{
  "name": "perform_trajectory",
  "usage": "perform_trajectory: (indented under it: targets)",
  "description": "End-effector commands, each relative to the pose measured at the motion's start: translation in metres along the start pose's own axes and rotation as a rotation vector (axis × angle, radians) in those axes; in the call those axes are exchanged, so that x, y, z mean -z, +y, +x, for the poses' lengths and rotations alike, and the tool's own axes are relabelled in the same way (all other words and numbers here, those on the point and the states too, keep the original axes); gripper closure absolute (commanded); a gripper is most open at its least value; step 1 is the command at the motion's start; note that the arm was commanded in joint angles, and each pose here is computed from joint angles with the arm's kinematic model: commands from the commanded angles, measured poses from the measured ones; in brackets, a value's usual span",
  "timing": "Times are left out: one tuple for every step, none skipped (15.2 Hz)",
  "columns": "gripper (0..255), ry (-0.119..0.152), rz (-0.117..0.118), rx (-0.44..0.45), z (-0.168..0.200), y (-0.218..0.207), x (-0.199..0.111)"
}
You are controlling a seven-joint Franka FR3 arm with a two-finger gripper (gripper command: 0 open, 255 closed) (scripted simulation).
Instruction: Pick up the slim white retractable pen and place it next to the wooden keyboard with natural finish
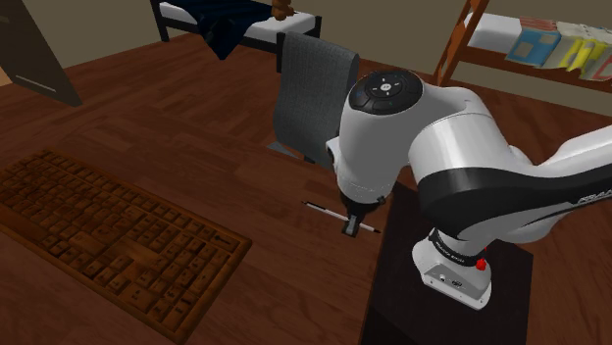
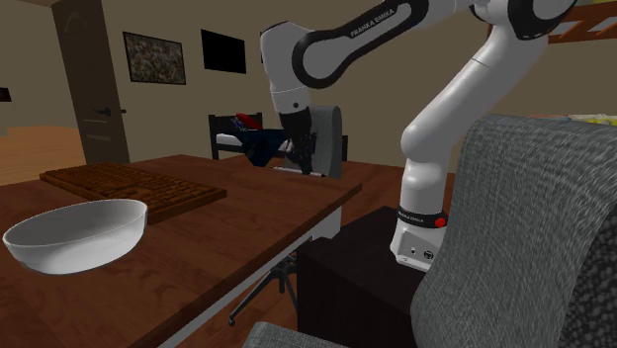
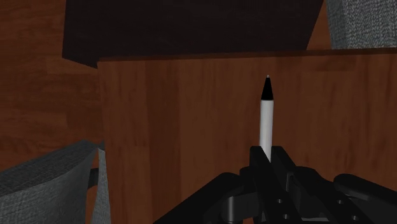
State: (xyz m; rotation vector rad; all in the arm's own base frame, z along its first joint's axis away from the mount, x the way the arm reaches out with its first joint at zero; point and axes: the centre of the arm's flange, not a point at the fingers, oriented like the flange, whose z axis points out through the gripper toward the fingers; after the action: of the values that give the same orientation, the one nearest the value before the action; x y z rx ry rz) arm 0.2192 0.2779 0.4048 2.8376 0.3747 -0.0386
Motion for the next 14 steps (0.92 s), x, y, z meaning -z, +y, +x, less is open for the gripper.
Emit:
perform_trajectory:
  targets:
    - [255,0.0,0.0,0.0,-0.001,0.002,0.011]
    - [255,0.0,0.0,0.0,-0.001,0.004,0.016]
    - [255,0.0,0.0,0.0,-0.001,0.005,0.021]
    - [255,0.0,0.0,0.0,-0.002,0.007,0.026]
    - [255,0.0,0.0,0.0,-0.002,0.008,0.031]
    - [255,0.0,0.0,0.0,-0.002,0.009,0.033]
    - [255,0.0,0.0,0.0,0.011,0.011,0.034]
    - [255,0.0,0.0,0.0,0.024,0.014,0.034]
    - [255,0.0,0.0,0.0,0.037,0.016,0.034]
    - [255,0.0,0.0,0.0,0.05,0.019,0.034]
    - [255,0.0,0.0,0.0,0.063,0.021,0.034]
    - [255,0.0,0.0,0.0,0.075,0.024,0.034]
    - [255,0.0,0.0,0.0,0.088,0.026,0.035]
    - [255,0.0,0.0,0.0,0.101,0.029,0.035]
